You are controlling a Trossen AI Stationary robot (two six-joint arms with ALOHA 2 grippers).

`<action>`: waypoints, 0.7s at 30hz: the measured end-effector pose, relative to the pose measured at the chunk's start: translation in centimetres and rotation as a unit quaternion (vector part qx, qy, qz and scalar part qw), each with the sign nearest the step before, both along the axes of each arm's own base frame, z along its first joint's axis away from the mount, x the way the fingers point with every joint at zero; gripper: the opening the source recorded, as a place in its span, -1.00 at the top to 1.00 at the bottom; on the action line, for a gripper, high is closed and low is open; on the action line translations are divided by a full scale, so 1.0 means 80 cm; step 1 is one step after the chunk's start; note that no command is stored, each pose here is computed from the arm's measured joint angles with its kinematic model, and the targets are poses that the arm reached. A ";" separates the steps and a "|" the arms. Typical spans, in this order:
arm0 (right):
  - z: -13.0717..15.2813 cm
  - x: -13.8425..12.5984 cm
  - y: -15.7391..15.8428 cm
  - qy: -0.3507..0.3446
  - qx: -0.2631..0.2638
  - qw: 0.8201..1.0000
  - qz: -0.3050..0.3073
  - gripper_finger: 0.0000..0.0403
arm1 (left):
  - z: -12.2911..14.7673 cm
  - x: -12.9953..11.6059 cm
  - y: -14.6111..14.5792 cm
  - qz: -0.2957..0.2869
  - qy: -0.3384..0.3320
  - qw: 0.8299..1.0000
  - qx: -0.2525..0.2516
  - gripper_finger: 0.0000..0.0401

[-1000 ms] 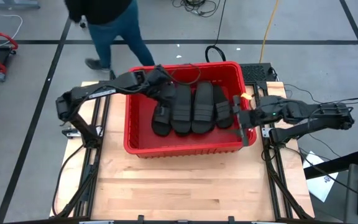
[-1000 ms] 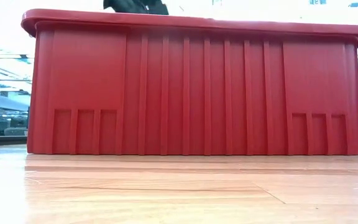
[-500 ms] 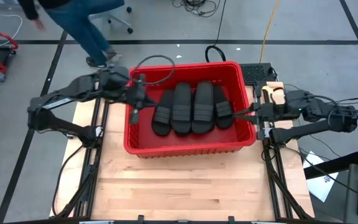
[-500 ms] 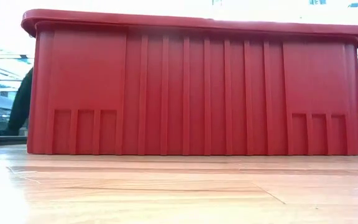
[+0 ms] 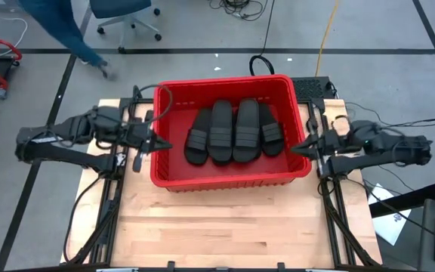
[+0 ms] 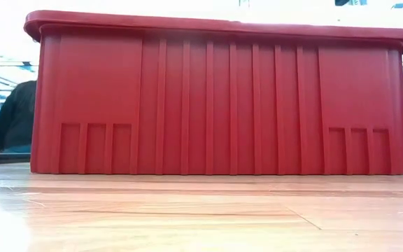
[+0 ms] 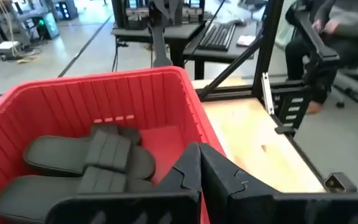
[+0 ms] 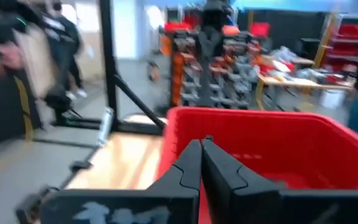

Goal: Pick and place slides into bin
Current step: Return to Home Position

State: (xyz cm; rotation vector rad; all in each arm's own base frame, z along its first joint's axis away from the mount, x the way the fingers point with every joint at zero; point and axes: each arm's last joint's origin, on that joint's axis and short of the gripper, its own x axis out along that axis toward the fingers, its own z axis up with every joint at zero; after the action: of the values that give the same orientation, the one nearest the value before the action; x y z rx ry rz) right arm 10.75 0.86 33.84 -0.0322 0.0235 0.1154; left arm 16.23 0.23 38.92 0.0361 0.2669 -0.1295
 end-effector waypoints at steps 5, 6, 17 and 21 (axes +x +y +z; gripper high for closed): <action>-0.041 0.004 0.002 -0.060 0.036 0.997 0.019 1.00 | -0.033 -0.012 -0.007 0.005 -0.033 0.999 -0.026 1.00; -0.048 0.004 0.002 -0.067 0.042 0.997 0.020 1.00 | -0.039 -0.015 -0.008 0.004 -0.038 0.999 -0.030 1.00; -0.090 -0.015 0.001 -0.164 0.056 0.984 0.038 1.00 | -0.081 -0.053 -0.013 0.002 -0.090 0.995 -0.052 1.00; -0.103 -0.019 0.001 -0.179 0.067 0.981 0.041 1.00 | -0.093 -0.068 -0.011 0.016 -0.107 0.993 -0.054 1.00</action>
State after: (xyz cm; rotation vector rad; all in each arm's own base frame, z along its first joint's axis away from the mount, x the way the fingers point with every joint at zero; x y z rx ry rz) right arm 9.26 0.95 25.60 0.0816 -0.3466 0.1914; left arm 10.76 -0.65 31.46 -0.0619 0.0468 -0.1081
